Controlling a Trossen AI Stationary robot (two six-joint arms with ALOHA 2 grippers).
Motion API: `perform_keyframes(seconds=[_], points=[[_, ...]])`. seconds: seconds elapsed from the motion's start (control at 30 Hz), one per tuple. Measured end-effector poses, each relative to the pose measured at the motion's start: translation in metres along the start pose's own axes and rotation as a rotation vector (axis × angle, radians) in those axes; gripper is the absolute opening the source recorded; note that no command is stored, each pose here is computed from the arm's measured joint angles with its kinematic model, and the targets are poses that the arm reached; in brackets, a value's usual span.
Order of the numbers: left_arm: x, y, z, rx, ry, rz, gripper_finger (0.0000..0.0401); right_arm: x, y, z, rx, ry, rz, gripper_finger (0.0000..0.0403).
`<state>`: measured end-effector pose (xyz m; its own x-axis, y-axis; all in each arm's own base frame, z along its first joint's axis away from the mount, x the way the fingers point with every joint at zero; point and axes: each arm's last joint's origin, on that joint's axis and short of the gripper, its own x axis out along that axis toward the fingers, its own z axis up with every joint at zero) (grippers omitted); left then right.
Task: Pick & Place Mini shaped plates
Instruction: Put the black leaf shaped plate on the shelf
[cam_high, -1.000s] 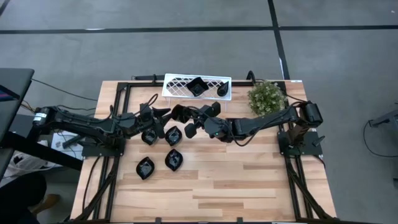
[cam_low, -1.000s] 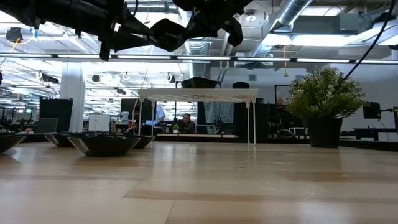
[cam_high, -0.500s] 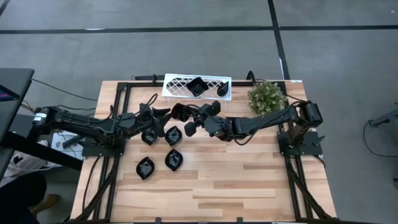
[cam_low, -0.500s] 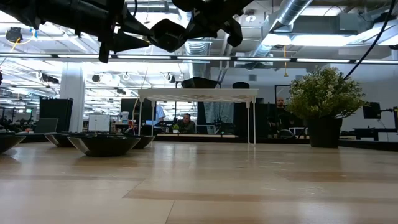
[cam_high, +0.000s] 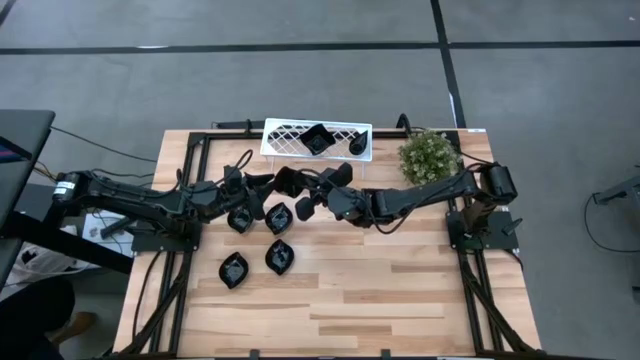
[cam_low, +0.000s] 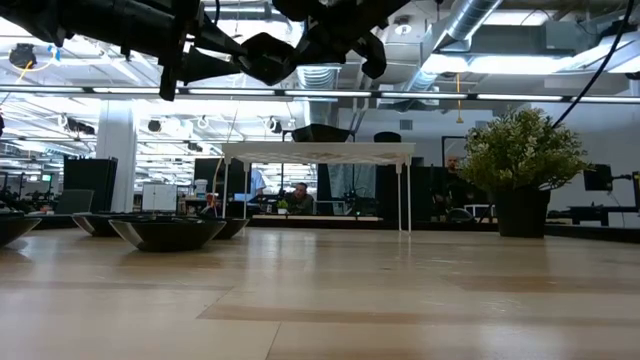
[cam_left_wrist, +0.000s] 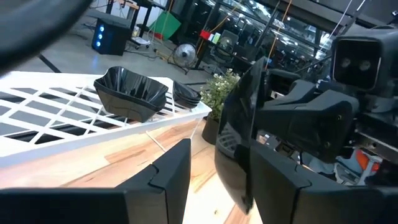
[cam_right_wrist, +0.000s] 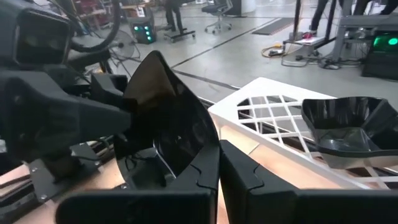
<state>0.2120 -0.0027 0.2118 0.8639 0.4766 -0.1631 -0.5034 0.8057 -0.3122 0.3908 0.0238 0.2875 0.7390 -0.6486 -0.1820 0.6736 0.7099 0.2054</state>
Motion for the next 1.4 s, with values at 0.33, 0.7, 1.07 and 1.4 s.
perform_keyframes(seconds=[0.33,0.7,1.07,1.4], points=[[0.0000,0.0004,0.0002,-0.001,-0.007,0.015,0.0100,0.0000,0.0008,0.0021,0.019,-0.015,0.010,0.0000],[0.0001,0.0013,0.0000,-0.029,-0.012,0.033,0.0008,-0.0002,0.0029,0.0025,0.024,0.010,0.084,0.0006],[0.0003,0.0001,0.0016,-0.080,-0.016,0.004,0.0004,-0.0019,0.0067,0.0006,-0.010,0.042,0.167,0.0106],[0.0003,0.0026,-0.0011,-0.067,-0.001,0.052,0.0004,-0.0037,0.0064,-0.0009,-0.048,0.059,0.164,0.0174]])
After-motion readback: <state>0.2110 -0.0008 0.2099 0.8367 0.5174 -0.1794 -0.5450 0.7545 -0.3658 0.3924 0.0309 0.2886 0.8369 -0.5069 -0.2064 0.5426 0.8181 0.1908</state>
